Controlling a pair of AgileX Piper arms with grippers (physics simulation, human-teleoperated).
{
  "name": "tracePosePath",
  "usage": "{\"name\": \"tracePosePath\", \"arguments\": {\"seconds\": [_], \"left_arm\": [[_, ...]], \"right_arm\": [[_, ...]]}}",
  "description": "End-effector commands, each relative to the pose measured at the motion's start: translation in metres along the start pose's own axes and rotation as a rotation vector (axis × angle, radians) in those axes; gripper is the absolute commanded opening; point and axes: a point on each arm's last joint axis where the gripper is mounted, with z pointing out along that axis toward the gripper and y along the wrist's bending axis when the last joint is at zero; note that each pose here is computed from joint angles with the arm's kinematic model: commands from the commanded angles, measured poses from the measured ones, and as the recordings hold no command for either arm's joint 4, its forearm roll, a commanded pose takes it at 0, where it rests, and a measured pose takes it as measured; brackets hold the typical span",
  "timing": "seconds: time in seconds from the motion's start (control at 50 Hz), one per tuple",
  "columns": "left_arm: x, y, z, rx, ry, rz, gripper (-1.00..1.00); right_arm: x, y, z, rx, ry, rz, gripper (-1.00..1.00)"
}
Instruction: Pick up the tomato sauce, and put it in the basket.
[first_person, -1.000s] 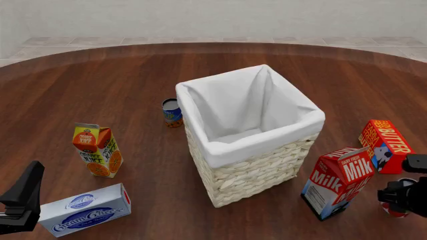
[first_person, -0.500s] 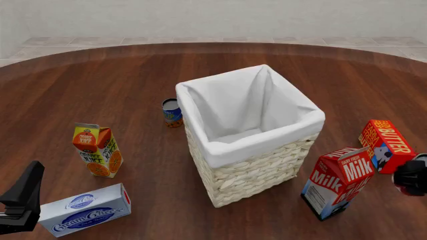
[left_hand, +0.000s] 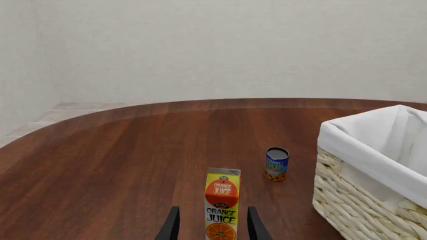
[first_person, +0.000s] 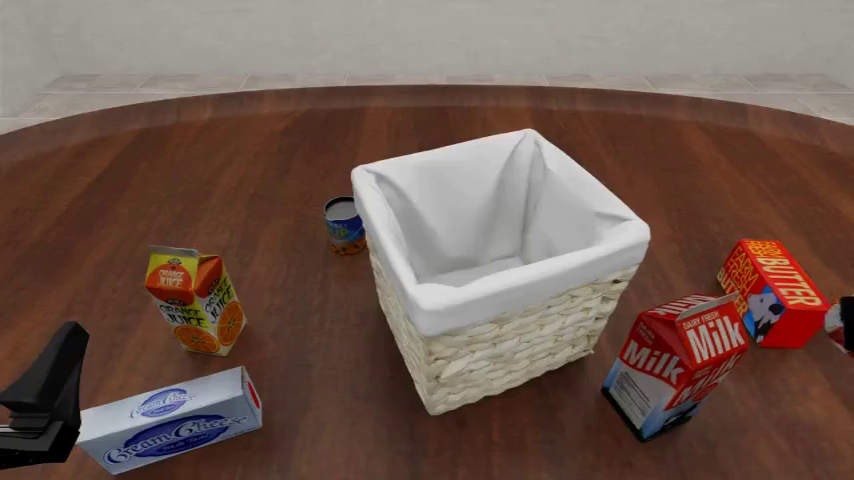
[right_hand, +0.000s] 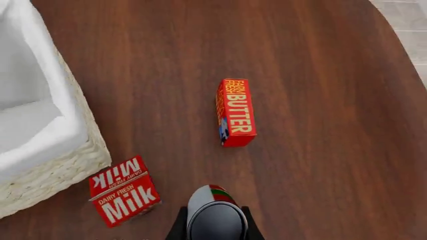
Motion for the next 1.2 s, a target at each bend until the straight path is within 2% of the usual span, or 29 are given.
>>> {"name": "tracePosePath", "arguments": {"seconds": [0.02, 0.38, 0.48, 0.72, 1.2], "left_arm": [[0.0, 0.0, 0.0, 0.0, 0.0, -0.001, 1.0], [0.0, 0.0, 0.0, 0.0, 0.0, 0.0, 1.0], [0.0, 0.0, 0.0, 0.0, 0.0, 0.0, 1.0], [0.0, 0.0, 0.0, 0.0, 0.0, 0.0, 1.0], [0.0, 0.0, 0.0, 0.0, 0.0, 0.0, 1.0]], "right_arm": [[-0.017, -0.001, -0.035, -0.01, -0.067, -0.008, -1.0], [-0.044, -0.002, -0.073, -0.062, -0.129, -0.042, -1.0], [-0.046, 0.0, -0.075, -0.089, -0.122, -0.034, -1.0], [-0.066, 0.0, -0.089, -0.13, -0.158, -0.079, -1.0], [-0.091, 0.009, -0.088, -0.229, -0.19, -0.14, -1.0]]}}
